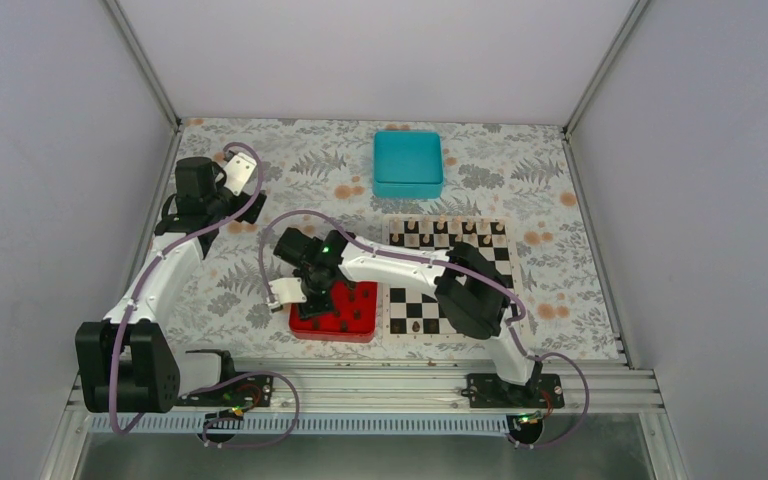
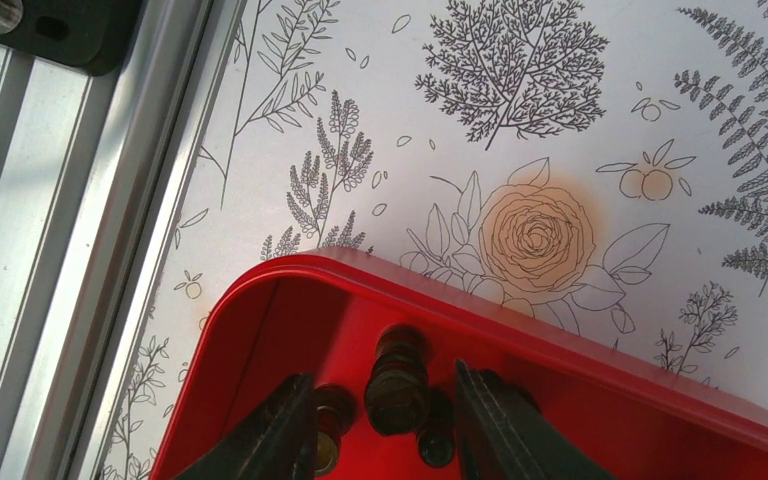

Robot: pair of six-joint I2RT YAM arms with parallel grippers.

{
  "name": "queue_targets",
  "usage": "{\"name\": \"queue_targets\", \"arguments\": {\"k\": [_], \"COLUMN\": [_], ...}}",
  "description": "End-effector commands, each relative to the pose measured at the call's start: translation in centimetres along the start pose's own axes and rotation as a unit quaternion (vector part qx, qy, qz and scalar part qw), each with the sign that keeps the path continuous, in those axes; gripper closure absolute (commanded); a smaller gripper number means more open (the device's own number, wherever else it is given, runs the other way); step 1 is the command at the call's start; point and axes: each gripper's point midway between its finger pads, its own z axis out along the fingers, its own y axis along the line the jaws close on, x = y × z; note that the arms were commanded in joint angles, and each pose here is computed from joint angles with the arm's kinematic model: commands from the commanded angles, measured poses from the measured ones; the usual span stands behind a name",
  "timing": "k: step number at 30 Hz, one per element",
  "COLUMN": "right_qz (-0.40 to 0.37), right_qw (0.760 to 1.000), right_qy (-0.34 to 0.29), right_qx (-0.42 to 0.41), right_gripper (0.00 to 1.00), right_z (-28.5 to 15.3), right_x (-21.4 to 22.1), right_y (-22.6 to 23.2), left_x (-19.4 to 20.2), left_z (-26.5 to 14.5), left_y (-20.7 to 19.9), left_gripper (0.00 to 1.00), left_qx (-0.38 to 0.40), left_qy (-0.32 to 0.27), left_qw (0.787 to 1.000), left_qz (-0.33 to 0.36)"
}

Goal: Set up the chess pieces on the board
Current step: Pick up the chess piece from the storage box.

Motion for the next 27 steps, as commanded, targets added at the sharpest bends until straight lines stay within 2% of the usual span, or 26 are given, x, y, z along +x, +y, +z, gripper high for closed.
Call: {"name": "queue_targets", "arguments": {"k": [1, 13, 21, 27], "right_qz": [0.003, 0.005, 0.006, 0.004], "right_qw": [1.000, 1.000, 1.000, 1.000], "right_qy": [0.001, 0.007, 0.001, -0.012], "right_qx": [-0.009, -0.010, -0.010, -0.002], "right_gripper": [0.64, 0.68, 0.86, 0.93], "right_z": [1.2, 2.1, 1.7, 0.5], "right_x": [0.1, 0.8, 0.4, -0.3], "right_y": [0.5, 0.6, 0.7, 0.5], "left_x": [-0.6, -0.6, -0.5, -0.6], "left_z": [-0.4, -0.3, -0.3, -0.4], "left_y": [0.2, 0.2, 0.1, 0.2], "left_gripper": [0.00, 0.00, 0.00, 0.00], "left_qx": [-0.003, -0.002, -0.002, -0.004], "left_qy": [-0.017, -0.017, -0.017, -0.018], "left_qw": [1.000, 1.000, 1.000, 1.000], "left_qz": [0.004, 0.005, 0.005, 0.005]}}
